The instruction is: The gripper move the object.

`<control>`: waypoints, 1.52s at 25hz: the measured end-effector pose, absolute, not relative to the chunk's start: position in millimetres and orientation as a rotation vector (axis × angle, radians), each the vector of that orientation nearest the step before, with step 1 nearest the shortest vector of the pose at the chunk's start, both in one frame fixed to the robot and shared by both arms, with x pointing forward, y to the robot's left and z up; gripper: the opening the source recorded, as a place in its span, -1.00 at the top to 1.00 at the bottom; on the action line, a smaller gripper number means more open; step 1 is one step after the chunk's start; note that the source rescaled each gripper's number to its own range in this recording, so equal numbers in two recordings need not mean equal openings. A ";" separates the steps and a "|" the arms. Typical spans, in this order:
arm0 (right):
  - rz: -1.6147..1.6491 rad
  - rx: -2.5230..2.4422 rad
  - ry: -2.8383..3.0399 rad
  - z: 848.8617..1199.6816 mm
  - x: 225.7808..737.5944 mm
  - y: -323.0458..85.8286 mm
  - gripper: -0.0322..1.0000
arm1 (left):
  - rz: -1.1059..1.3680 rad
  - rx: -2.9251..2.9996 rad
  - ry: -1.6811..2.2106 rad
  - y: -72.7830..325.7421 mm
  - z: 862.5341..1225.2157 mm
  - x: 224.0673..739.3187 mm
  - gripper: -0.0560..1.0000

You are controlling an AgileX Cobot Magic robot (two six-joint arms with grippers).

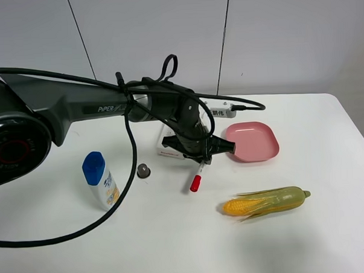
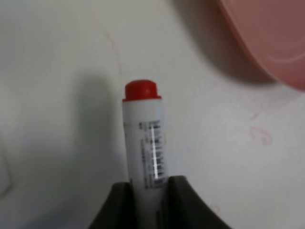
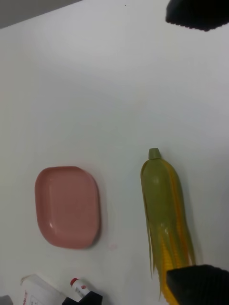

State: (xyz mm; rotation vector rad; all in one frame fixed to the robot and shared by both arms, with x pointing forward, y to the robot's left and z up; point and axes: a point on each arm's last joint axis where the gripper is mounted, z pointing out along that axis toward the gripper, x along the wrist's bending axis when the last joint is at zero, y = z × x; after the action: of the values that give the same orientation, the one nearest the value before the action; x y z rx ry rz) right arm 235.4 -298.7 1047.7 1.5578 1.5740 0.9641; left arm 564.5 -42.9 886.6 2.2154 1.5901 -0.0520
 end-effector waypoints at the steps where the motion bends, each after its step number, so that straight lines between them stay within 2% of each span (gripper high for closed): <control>1: 0.964 1.558 1.574 1047.7 235.4 -298.7 -1.00 | -0.052 2.216 1.591 -43.1 884.5 564.7 0.88; 6: 0.964 1.558 1.574 1047.7 235.4 -298.7 -1.00 | -0.058 2.239 1.609 -42.8 868.9 564.4 0.88; 16: 0.964 1.558 1.574 1047.7 235.4 -298.7 -1.00 | -0.043 2.265 1.554 -43.5 868.4 565.3 0.83; 17: 0.964 1.558 1.574 1047.7 235.4 -298.7 -1.00 | -0.050 2.260 1.558 -43.8 868.4 565.0 0.74; 18: 0.964 1.558 1.574 1047.7 235.4 -298.7 -1.00 | -0.052 2.259 1.557 -44.0 868.1 565.0 0.57; 19: 0.964 1.558 1.574 1047.7 235.4 -298.7 -1.00 | -0.052 2.251 1.554 -44.5 868.4 565.4 0.36; 22: 0.964 1.558 1.574 1047.7 235.4 -298.7 -1.00 | -0.041 2.220 1.535 -46.7 869.8 567.8 -0.59; 23: 0.964 1.558 1.574 1047.7 235.4 -298.7 -1.00 | -0.042 2.210 1.535 -47.3 870.8 568.2 -0.77; 24: 0.964 1.558 1.574 1047.7 235.4 -298.7 -1.00 | -0.044 2.205 1.534 -48.1 871.2 568.0 -0.86; 27: 0.964 1.558 1.574 1047.7 235.4 -298.7 -1.00 | -0.044 2.202 1.533 -48.3 871.3 568.2 -0.96; 33: 0.964 1.558 1.574 1047.7 235.4 -298.7 -1.00 | -0.052 2.214 1.524 -47.9 880.9 566.4 -0.98; 36: 0.964 1.558 1.574 1047.7 235.4 -298.7 -1.00 | -0.007 2.254 1.408 -49.4 913.2 560.5 -0.98; 38: 0.964 1.558 1.574 1047.7 235.4 -298.7 -1.00 | 0.057 2.274 1.281 -49.3 949.3 553.8 -0.98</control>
State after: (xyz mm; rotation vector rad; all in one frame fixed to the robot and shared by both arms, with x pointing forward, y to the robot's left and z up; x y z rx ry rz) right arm 235.4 -298.7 1047.7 1.5578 1.5740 0.9641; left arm 553.8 -49.3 949.3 2.2739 1.2810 0.0567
